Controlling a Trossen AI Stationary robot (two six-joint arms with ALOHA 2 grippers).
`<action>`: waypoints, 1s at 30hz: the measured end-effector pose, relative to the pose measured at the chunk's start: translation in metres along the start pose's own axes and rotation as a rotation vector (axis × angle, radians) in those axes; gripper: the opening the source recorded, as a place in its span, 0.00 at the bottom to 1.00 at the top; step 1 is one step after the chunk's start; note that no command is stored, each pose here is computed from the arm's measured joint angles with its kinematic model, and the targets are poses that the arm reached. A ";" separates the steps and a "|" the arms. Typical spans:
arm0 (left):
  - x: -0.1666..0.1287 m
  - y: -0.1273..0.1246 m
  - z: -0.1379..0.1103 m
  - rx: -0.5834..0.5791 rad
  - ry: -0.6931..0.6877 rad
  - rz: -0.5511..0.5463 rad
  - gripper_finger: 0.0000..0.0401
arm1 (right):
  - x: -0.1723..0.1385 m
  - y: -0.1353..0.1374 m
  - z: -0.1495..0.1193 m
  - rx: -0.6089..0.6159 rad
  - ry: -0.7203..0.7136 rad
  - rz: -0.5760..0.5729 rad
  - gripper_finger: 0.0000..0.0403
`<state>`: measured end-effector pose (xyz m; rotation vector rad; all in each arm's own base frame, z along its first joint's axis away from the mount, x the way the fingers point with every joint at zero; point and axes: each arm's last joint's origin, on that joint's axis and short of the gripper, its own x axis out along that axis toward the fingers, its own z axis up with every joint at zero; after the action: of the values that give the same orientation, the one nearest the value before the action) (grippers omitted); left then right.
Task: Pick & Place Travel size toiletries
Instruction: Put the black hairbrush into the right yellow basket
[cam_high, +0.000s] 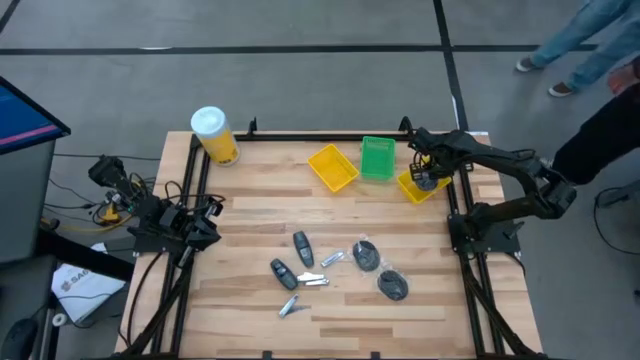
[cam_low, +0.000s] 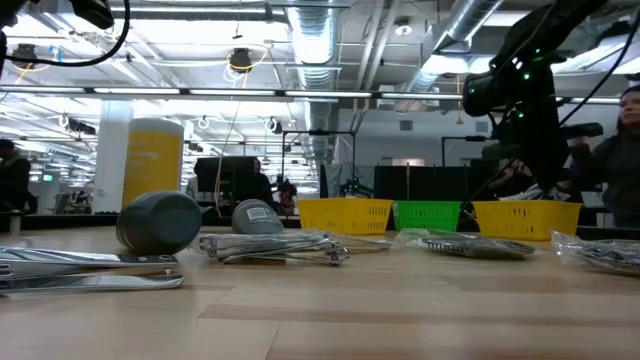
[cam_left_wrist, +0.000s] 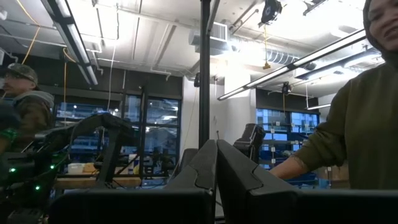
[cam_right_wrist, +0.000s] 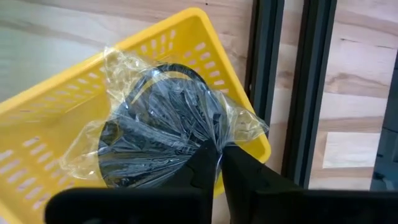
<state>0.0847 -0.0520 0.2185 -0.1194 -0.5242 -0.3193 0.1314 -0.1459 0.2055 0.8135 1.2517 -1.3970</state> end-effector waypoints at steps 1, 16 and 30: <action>0.000 0.000 0.000 0.000 0.000 0.000 0.00 | 0.000 0.000 0.000 -0.001 0.000 0.000 0.07; 0.000 0.000 0.000 -0.003 0.000 0.000 0.00 | -0.001 0.000 0.000 -0.049 -0.004 0.005 0.38; 0.000 0.000 0.000 -0.002 0.000 -0.003 0.00 | -0.084 -0.016 0.006 -0.110 -0.186 0.190 0.54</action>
<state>0.0847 -0.0521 0.2184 -0.1204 -0.5242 -0.3232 0.1361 -0.1320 0.2903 0.6910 1.0693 -1.2103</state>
